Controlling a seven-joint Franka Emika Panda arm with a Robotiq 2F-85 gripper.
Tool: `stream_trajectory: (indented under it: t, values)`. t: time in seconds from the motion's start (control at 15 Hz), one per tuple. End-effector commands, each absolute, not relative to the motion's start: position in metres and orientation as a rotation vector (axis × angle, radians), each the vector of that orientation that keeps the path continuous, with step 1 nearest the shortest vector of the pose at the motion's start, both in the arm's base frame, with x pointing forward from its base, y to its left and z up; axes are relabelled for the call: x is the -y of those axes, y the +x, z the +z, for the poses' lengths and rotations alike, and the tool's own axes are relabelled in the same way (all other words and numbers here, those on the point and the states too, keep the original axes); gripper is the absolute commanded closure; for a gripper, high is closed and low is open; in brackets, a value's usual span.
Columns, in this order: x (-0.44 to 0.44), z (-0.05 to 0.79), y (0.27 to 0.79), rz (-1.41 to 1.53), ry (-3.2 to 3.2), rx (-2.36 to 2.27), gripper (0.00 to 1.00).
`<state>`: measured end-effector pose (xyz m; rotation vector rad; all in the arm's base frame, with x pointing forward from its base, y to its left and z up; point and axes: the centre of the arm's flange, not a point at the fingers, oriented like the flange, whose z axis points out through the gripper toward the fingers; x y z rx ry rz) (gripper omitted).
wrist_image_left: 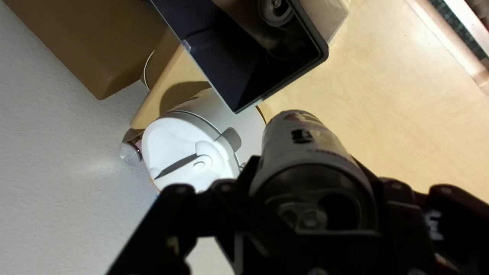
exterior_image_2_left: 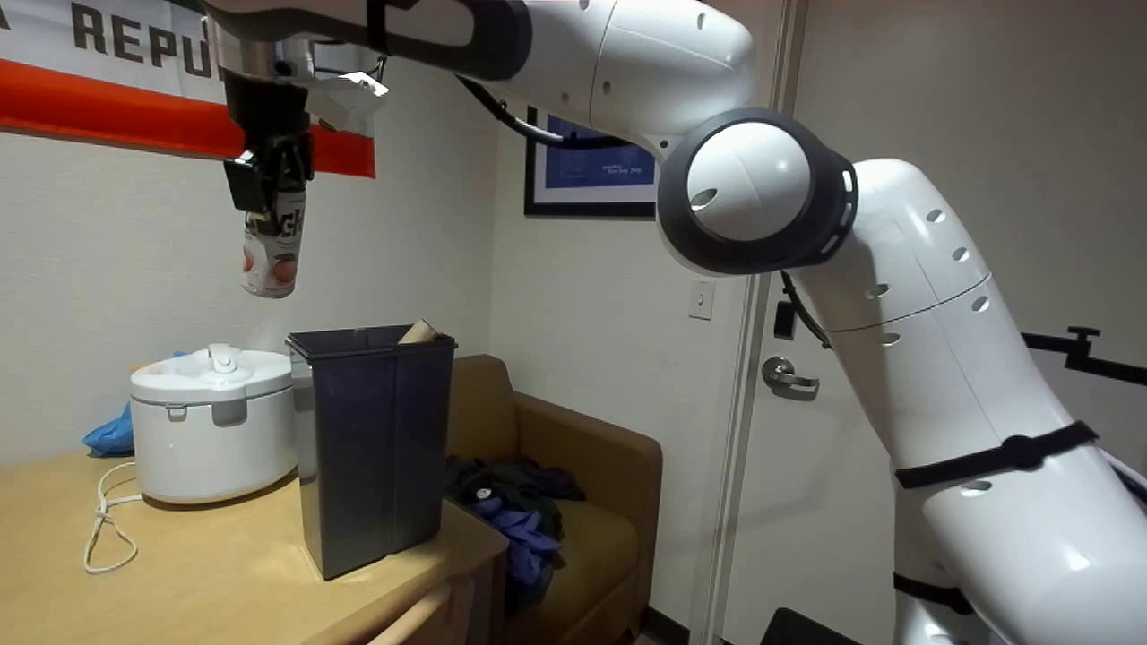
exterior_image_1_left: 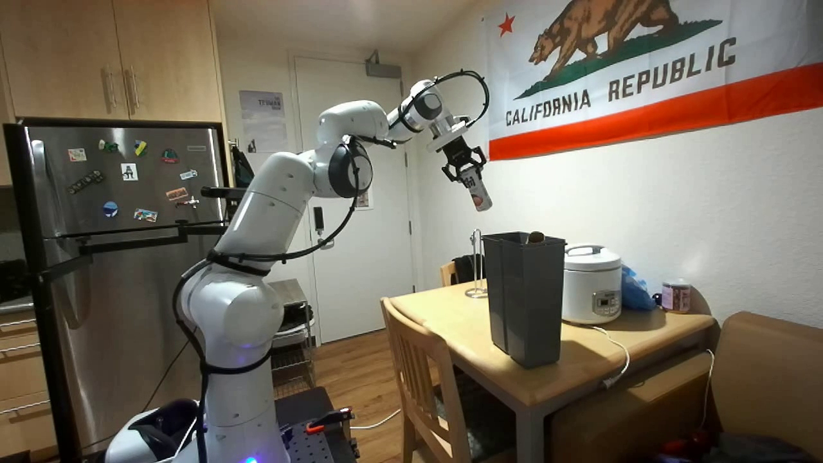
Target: Put the can in the bin
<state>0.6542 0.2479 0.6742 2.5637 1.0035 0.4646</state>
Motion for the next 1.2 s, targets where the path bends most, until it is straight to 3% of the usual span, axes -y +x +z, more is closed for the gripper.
stream_trajectory:
  t: [0.0,1.13]
  values:
    - [-0.214,0.659,0.626,0.385,2.588,-0.966,0.71]
    - [-0.132,0.522,0.686,0.235,2.657,-0.899,0.71]
